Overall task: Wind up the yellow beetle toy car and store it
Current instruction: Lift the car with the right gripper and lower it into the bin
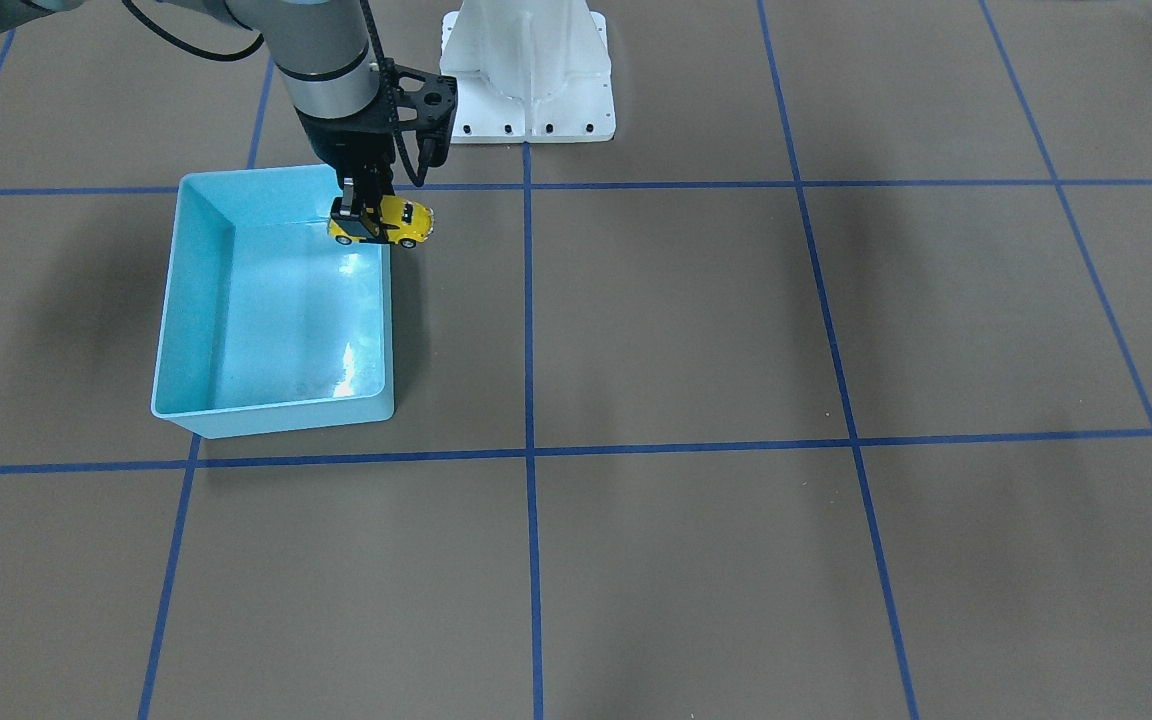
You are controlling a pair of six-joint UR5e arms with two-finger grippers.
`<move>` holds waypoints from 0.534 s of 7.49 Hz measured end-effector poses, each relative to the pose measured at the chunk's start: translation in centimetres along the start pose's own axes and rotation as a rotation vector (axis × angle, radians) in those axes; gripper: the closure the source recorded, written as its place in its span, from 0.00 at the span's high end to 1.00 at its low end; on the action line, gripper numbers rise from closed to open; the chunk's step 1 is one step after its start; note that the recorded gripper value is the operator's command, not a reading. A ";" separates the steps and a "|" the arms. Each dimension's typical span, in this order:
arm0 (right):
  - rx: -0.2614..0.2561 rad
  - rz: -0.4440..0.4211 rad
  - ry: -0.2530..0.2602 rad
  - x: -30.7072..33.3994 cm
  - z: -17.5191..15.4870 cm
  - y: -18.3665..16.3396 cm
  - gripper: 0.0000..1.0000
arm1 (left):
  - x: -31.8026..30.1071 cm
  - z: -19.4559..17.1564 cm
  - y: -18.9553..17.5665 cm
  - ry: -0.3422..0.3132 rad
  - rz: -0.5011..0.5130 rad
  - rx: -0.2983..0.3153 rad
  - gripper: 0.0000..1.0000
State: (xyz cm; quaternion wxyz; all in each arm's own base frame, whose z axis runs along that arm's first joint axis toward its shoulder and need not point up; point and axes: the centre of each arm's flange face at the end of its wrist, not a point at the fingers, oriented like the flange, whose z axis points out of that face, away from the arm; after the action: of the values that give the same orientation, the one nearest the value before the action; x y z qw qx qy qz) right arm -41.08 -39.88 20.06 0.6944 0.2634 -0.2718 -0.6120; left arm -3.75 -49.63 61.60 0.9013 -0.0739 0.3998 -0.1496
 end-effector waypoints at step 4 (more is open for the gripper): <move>-0.066 -0.196 -0.006 2.1 6.0 5.8 0.00 | -0.2 0.1 0.0 -0.002 -0.003 -0.002 1.00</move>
State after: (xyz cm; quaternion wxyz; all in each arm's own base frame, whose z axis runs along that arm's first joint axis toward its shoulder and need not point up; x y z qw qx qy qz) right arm -41.00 -41.50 28.52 0.6386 0.2640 -0.2266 -0.6863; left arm -3.77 -49.59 61.79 0.9013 -0.0754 0.3991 -0.1504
